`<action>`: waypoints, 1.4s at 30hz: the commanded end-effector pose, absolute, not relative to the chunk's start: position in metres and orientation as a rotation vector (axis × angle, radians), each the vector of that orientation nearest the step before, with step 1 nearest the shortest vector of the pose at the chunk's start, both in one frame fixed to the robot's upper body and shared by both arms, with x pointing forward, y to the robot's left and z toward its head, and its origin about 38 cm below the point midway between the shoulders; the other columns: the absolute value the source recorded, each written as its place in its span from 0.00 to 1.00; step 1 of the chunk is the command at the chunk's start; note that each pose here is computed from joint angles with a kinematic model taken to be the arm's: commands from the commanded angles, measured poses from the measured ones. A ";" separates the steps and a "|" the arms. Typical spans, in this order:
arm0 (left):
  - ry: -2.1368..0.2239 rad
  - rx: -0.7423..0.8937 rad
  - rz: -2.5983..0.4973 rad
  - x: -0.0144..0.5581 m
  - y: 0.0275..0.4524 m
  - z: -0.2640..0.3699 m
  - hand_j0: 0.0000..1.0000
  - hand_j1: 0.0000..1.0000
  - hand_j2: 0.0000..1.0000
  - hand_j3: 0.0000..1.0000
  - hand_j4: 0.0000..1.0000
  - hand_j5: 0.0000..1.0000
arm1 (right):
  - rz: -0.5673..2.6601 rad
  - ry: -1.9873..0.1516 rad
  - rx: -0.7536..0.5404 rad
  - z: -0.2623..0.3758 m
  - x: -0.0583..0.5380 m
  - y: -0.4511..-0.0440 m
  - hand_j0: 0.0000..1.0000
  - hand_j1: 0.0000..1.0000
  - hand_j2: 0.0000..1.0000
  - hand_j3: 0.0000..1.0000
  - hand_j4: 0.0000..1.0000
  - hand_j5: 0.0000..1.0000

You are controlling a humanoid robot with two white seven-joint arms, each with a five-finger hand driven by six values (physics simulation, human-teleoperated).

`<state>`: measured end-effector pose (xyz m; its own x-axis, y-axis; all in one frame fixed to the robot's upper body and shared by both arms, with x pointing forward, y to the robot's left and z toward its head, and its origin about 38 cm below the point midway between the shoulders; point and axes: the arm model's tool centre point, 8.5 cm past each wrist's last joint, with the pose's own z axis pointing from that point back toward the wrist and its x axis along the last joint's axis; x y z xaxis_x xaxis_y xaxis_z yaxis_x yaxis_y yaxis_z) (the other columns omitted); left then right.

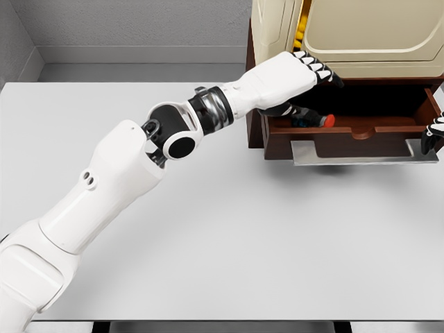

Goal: Put the switch into the drawer with left arm, and close the drawer with right arm

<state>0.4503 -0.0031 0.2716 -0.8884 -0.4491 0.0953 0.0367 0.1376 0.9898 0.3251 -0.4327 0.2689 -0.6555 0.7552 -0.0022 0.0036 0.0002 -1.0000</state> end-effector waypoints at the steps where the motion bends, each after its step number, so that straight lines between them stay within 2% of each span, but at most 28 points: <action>1: -2.059 0.394 -1.799 0.449 -0.003 0.273 0.81 0.81 0.81 0.81 0.81 0.81 | 1.708 -1.719 -0.783 0.270 0.325 -0.433 0.21 0.21 0.21 0.21 0.21 0.21; 5: -2.122 0.405 -1.806 0.436 0.000 0.287 0.81 0.81 0.81 0.81 0.81 0.81 | 1.708 -1.719 -0.783 0.270 0.325 -0.433 0.21 0.21 0.21 0.21 0.21 0.21; 12: -2.114 0.461 -1.799 0.414 0.073 0.283 0.87 0.87 0.87 0.87 0.87 0.87 | 1.708 -1.719 -0.783 0.270 0.325 -0.433 0.20 0.20 0.20 0.20 0.20 0.20; 15: -2.163 0.469 -1.754 0.396 0.150 0.292 1.00 1.00 1.00 1.00 1.00 1.00 | 1.704 -1.717 -0.786 0.270 0.326 -0.434 0.20 0.20 0.20 0.20 0.20 0.20; 17: -2.296 0.430 -1.708 0.380 0.212 0.306 1.00 1.00 1.00 1.00 1.00 1.00 | 1.704 -1.716 -0.784 0.270 0.326 -0.434 0.20 0.20 0.20 0.20 0.20 0.20; 19: -2.252 0.491 -1.592 0.376 0.261 0.309 1.00 1.00 1.00 1.00 1.00 1.00 | 1.690 -1.698 -0.796 0.267 0.327 -0.441 0.20 0.20 0.20 0.20 0.20 0.20; 22: -2.128 0.694 -1.375 0.353 0.346 0.293 1.00 1.00 1.00 1.00 1.00 1.00 | 1.682 -1.698 -0.793 0.264 0.327 -0.442 0.20 0.20 0.20 0.20 0.20 0.20; 24: -2.036 0.675 -1.321 0.351 0.369 0.268 1.00 1.00 1.00 1.00 1.00 1.00 | 1.677 -1.697 -0.790 0.263 0.326 -0.442 0.20 0.20 0.20 0.20 0.20 0.20; 27: -1.986 0.671 -1.159 0.337 0.389 0.233 1.00 1.00 1.00 1.00 1.00 1.00 | 1.670 -1.686 -0.780 0.257 0.326 -0.443 0.20 0.20 0.20 0.20 0.20 0.20; 30: -1.988 0.647 -1.059 0.329 0.387 0.214 1.00 1.00 1.00 1.00 1.00 1.00 | 1.668 -1.682 -0.759 0.249 0.325 -0.441 0.20 0.20 0.20 0.20 0.20 0.20; 32: -1.938 0.606 -1.130 0.329 0.383 0.208 1.00 1.00 1.00 1.00 1.00 1.00 | 1.668 -1.679 -0.748 0.246 0.324 -0.440 0.20 0.20 0.20 0.20 0.20 0.20; 42: -1.947 0.583 -1.111 0.328 0.375 0.203 1.00 1.00 1.00 1.00 1.00 1.00 | 1.639 -1.720 -0.753 0.246 0.328 -0.433 0.20 0.20 0.20 0.20 0.20 0.20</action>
